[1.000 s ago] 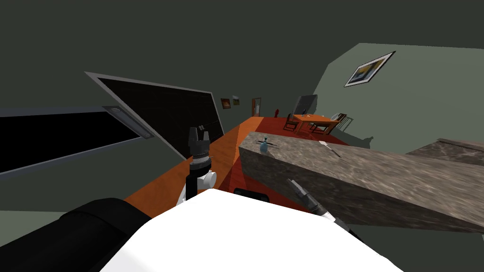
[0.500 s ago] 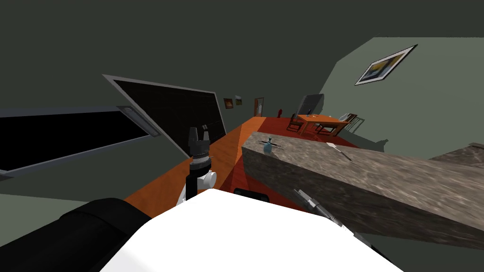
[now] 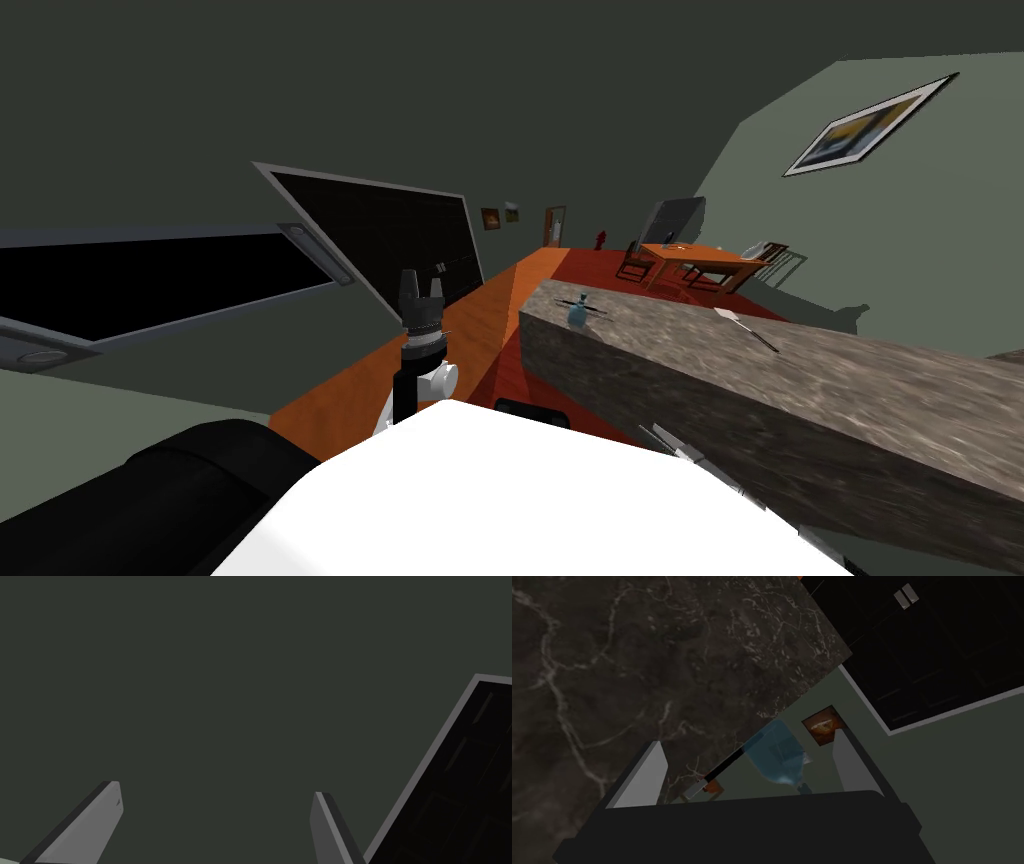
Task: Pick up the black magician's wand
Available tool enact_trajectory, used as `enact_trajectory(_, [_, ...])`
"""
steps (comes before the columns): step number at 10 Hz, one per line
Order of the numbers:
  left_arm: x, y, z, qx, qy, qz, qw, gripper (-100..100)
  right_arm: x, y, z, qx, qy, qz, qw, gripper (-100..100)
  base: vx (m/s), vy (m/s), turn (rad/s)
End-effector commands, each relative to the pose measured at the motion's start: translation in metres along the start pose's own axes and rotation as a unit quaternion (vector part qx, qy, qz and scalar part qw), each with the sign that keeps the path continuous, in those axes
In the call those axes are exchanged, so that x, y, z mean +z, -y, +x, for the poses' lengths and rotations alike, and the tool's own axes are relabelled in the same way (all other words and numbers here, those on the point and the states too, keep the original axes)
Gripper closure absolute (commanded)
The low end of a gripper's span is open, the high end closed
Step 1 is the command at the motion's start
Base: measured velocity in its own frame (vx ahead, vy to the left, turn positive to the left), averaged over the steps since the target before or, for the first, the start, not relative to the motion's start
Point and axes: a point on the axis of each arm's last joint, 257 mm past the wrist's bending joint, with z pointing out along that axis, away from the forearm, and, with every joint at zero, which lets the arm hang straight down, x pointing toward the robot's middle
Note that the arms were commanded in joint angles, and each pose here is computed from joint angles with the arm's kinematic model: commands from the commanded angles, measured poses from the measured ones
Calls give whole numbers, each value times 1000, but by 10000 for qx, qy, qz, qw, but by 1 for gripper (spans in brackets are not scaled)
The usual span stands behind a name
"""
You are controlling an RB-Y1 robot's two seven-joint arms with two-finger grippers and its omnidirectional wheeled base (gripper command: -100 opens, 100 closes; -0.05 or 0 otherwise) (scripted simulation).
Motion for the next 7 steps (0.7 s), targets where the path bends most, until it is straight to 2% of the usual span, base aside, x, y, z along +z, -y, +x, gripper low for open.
enact_trajectory(1, [0, 0, 0, 0, 0, 0, 10000, 0, -22, 18, 19, -109, -415, 196, 9989, -100, 20, 74, 150])
enact_trajectory(2, [0, 0, 0, -1, 0, 0, 10000, 0, -26, 22, 15, -207, -503, 213, 9983, -100, 20, 66, 75])
enact_trajectory(3, [0, 0, 0, 0, 0, 0, 10000, 0, -44, 36, 28, -289, -817, 339, 9957, -100, 31, 77, 155])
enact_trajectory(4, [0, 0, 0, 0, 0, 0, 10000, 0, -50, 42, 24, -389, -919, 380, 9943, -100, 28, 63, 101])
enact_trajectory(5, [0, 0, 0, 0, 0, 0, 10000, 0, -66, 52, 33, -489, -1209, 456, 9904, -100, 31, 69, 196])
enact_trajectory(6, [0, 0, 0, 0, 0, 0, 10000, 0, -73, 59, 27, -613, -1330, 506, 9879, -100, 27, 56, 97])
enact_trajectory(7, [0, 0, 0, 0, 0, 0, 10000, 0, -91, 70, 35, -699, -1608, 599, 9827, -100, 27, 76, 190])
